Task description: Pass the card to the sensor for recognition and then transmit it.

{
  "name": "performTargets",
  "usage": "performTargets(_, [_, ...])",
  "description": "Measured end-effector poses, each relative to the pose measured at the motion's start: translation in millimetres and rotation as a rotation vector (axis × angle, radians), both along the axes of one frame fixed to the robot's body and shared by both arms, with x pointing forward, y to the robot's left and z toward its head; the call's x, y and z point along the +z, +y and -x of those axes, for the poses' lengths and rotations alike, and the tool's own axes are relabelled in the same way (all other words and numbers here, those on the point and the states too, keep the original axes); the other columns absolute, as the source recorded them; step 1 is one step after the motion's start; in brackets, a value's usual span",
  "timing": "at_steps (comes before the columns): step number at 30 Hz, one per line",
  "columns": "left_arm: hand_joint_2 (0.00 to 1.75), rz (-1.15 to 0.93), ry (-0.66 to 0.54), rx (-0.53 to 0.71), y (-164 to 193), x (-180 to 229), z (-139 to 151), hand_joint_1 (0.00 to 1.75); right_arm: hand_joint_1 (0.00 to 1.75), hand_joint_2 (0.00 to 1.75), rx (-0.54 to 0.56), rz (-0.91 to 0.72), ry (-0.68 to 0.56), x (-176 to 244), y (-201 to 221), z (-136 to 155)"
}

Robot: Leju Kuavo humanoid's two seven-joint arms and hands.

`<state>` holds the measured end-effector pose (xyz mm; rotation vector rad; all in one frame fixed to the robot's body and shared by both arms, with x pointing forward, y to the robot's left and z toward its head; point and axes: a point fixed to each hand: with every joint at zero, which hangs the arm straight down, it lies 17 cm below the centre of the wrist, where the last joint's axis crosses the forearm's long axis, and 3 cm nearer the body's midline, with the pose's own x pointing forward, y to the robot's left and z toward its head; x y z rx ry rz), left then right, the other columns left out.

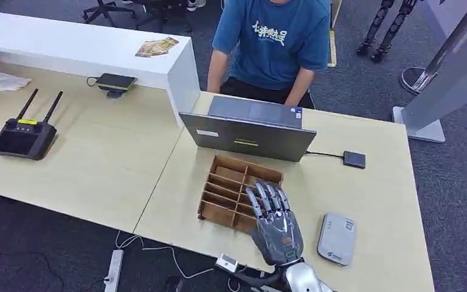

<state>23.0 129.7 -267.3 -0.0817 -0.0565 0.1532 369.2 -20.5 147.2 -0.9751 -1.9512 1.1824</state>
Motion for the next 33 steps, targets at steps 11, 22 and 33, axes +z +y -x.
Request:
performTargets(11, [0.0, -0.003, 0.013, 0.035, 1, 0, 3, 0.0, 0.0, 1.75, -0.05, -0.002, 0.042, -20, -20, 20])
performTargets(22, [0.0, -0.01, 0.017, 0.04, 3, -1, 4, 0.0, 0.0, 1.75, 0.043, -0.055, 0.143, -36, 3, 23])
performTargets(33, [0.0, -0.016, 0.019, 0.037, 4, -1, 5, 0.0, 0.0, 1.75, 0.046, -0.043, 0.15, -43, 16, 16])
